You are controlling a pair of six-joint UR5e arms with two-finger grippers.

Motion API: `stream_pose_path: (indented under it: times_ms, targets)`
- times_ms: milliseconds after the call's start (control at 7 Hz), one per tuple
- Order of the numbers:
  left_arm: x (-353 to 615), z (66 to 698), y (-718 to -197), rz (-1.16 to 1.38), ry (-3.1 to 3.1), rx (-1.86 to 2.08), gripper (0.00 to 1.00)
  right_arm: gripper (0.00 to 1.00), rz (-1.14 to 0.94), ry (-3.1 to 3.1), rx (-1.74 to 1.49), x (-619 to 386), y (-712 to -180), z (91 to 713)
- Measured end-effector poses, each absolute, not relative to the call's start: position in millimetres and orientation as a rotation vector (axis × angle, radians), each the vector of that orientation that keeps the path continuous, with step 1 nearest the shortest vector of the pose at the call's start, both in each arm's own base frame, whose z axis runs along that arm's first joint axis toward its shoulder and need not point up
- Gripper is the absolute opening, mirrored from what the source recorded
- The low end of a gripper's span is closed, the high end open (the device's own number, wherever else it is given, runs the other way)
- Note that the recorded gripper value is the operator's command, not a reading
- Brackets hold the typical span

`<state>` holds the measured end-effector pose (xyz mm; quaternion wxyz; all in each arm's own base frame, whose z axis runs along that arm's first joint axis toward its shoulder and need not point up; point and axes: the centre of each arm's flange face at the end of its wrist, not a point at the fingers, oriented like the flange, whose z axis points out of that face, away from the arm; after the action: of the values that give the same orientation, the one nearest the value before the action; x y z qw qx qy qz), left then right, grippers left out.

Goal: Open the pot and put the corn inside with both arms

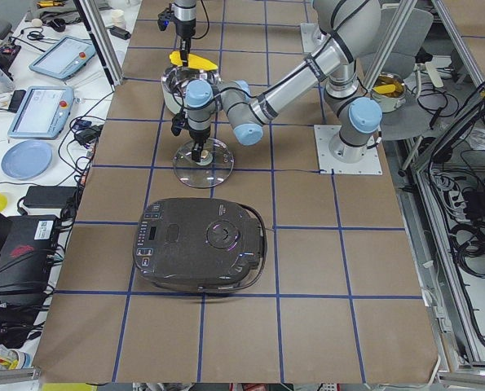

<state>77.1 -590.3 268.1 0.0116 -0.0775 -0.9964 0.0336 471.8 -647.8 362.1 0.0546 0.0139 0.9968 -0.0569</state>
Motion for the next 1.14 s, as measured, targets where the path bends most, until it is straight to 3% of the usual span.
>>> stream_pose_path:
  times_ms: [143,714,1143]
  targets:
    - [69.0,308.4,-596.6,0.047,-3.090,-0.240,1.00,0.96,-0.163,3.028,0.036,474.8,-649.1,355.5]
    - [-33.5,453.0,-580.7,-0.005,-3.090,-0.130,1.00,1.00,-0.203,3.007,0.022,478.3,-643.4,338.4]
    - [-110.5,509.4,-538.3,0.072,-3.129,-0.013,1.00,1.00,-0.245,3.002,-0.022,458.8,-634.9,372.9]
